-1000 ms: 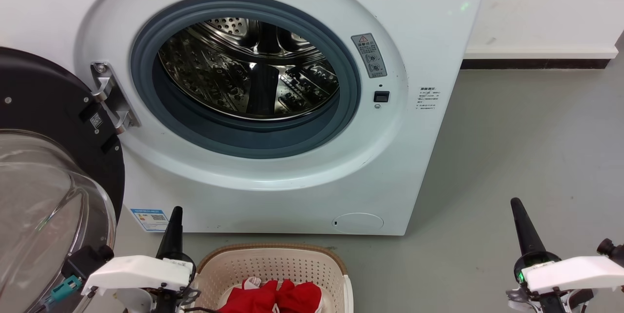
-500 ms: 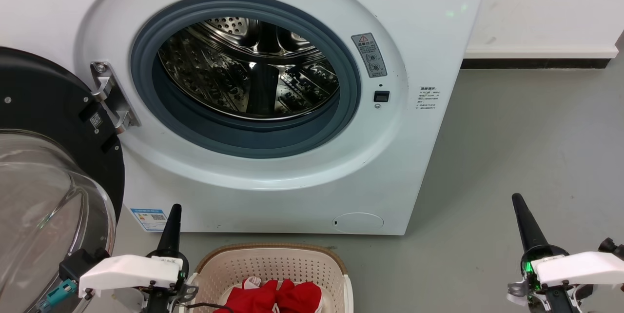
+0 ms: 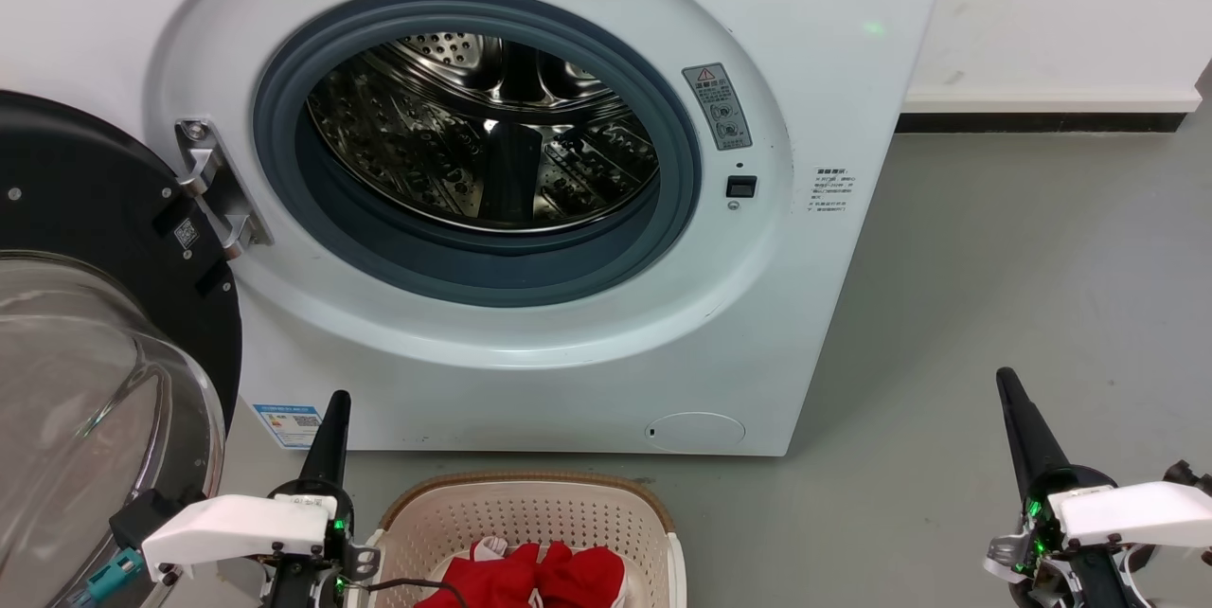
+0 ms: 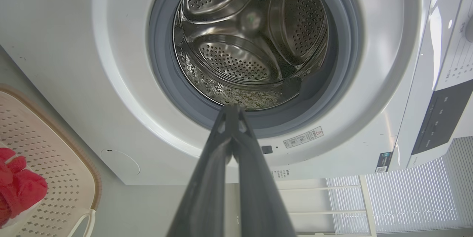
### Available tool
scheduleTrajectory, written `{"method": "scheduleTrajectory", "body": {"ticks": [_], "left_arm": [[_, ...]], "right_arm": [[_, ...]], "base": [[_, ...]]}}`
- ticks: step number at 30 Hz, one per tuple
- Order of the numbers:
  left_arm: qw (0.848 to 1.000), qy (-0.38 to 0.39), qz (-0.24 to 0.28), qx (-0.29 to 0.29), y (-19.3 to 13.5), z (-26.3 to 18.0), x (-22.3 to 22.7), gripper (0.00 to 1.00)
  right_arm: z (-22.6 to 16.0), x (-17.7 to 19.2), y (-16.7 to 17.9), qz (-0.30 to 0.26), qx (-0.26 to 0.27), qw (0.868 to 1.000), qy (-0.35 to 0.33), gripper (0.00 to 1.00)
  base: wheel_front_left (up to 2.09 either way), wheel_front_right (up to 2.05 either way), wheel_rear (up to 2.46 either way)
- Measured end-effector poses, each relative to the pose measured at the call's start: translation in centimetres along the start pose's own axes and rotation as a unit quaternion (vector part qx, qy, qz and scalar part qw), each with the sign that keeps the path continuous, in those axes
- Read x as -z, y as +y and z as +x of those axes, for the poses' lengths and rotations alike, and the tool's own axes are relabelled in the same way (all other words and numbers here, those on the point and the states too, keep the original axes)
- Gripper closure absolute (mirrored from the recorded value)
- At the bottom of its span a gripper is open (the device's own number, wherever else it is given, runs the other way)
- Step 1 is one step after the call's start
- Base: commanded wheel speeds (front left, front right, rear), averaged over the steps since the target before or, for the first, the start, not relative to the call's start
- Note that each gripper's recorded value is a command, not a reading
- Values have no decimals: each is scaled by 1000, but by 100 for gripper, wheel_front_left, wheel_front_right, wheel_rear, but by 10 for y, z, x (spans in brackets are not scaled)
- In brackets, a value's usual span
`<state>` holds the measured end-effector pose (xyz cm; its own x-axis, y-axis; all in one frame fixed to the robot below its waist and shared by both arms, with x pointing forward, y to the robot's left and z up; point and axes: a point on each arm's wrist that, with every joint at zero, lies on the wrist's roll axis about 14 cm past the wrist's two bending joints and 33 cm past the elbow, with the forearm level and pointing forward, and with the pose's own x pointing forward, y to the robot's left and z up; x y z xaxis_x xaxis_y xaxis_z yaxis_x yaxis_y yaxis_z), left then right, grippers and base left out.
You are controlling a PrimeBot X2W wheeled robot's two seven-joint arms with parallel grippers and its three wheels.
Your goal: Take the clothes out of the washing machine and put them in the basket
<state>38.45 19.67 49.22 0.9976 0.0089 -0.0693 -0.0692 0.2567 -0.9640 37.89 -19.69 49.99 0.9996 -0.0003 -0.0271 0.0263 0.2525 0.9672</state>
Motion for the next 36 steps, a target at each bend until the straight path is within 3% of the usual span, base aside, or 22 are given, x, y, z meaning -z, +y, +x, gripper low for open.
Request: {"method": "scheduleTrajectory", "body": {"ticks": [36], "left_arm": [[991,1,-131,29,-11,3,-6,100]], "right_arm": [[8,-4,4,128,-8,992,-1,100]], "base": [[0,0,0]]}}
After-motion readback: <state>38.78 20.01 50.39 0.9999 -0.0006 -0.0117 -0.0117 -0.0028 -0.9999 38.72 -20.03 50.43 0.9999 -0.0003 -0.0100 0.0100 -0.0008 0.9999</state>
